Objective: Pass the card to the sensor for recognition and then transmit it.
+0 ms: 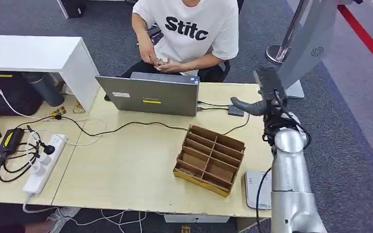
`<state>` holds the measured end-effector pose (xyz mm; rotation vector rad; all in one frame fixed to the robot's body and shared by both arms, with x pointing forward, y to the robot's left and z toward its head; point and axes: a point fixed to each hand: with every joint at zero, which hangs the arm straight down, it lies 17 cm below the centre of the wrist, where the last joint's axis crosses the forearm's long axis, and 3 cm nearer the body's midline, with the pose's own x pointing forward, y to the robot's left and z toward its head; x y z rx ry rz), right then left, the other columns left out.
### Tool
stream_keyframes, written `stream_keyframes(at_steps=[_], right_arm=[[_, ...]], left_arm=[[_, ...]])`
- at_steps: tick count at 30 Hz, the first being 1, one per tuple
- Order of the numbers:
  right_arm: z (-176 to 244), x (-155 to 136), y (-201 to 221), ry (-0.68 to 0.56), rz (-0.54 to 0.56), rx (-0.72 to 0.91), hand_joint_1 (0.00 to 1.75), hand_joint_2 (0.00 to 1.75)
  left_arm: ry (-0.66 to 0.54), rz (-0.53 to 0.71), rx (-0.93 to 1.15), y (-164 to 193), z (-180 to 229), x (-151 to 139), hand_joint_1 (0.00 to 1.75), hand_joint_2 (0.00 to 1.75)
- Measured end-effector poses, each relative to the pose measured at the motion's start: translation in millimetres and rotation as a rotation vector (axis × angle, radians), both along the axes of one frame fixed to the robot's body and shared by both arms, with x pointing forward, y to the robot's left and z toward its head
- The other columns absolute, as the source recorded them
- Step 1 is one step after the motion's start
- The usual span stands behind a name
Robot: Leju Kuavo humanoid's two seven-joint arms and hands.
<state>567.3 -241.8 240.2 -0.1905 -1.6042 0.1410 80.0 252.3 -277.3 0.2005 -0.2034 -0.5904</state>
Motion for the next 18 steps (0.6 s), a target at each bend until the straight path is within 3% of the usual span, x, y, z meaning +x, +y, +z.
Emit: stream_keyframes(at_steps=[3, 6, 10, 13, 18], right_arm=[[-34.8, -18.5, -72.0, 0.028, -0.133, 0.177, 0.0, 1.75], [-76.2, -56.5, -144.3, 0.025, -0.272, 0.38, 0.0, 1.75], [-119.0, -114.1, -225.9, 0.022, -0.454, 0.479, 0.0, 1.75], [-134.6, -143.2, -261.5, 0.03, -0.538, 0.479, 0.0, 1.75], [-141.2, -164.7, -287.6, 0.025, -0.608, 0.487, 0.0, 1.75]], left_arm=[[0.004, 0.023, -0.002, 2.0, -0.7, -4.1, 0.0, 1.75], [0.0, 0.048, -0.005, 3.5, -0.8, -4.8, 0.0, 1.75], [0.005, 0.078, -0.01, 4.0, -1.4, -9.0, 0.0, 1.75], [0.011, 0.088, -0.01, 4.4, -1.9, -13.0, 0.0, 1.75], [0.007, 0.099, -0.012, 5.1, -1.7, -12.5, 0.0, 1.75]])
